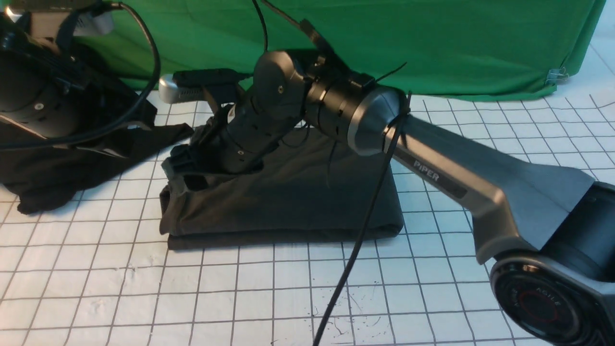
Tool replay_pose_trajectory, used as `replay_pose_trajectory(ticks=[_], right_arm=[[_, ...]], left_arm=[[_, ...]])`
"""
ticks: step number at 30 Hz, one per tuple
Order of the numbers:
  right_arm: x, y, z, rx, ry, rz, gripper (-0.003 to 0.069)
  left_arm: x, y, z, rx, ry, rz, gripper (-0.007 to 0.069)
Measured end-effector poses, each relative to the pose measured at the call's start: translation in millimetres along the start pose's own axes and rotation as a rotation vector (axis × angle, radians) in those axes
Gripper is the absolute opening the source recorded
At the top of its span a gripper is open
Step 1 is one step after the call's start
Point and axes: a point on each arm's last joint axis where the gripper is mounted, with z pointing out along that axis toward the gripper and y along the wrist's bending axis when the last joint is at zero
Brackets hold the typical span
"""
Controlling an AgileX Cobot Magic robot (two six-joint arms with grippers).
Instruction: Fold a long-sleeved shirt over a white checkered tablecloth.
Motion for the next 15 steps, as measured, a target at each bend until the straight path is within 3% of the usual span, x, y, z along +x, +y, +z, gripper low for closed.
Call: replay_pose_trajectory(ticks=[2,4,5,7,10,15], right_arm=[[-6,-6,-22,0.051,0.024,-0.067,0.0499],[-17,-25,-62,0.187,0.030,-0.135,0.0365],[-18,-26,-68,0.198,0.033,-0.138,0.0351],[-24,-52,-100,0.314,0.027,-0.139,0.0167],[-23,-82,-134,0.389,0.023,-0.089,0.0032],[7,-112,-156,0.415,0.133,-0.034,-0.0003]], left_arm=[[0,0,0,0.000,-0.001,-0.001,-0.0002],[-2,0,1,0.001,-0.022,-0.002,-0.0002],[-3,0,0,0.002,-0.027,-0.003,-0.0002],[-5,-2,5,0.022,-0.037,-0.018,-0.0002],[-6,-4,19,0.055,-0.001,-0.049,-0.0002],[-6,-2,65,0.062,0.105,-0.075,-0.0002]])
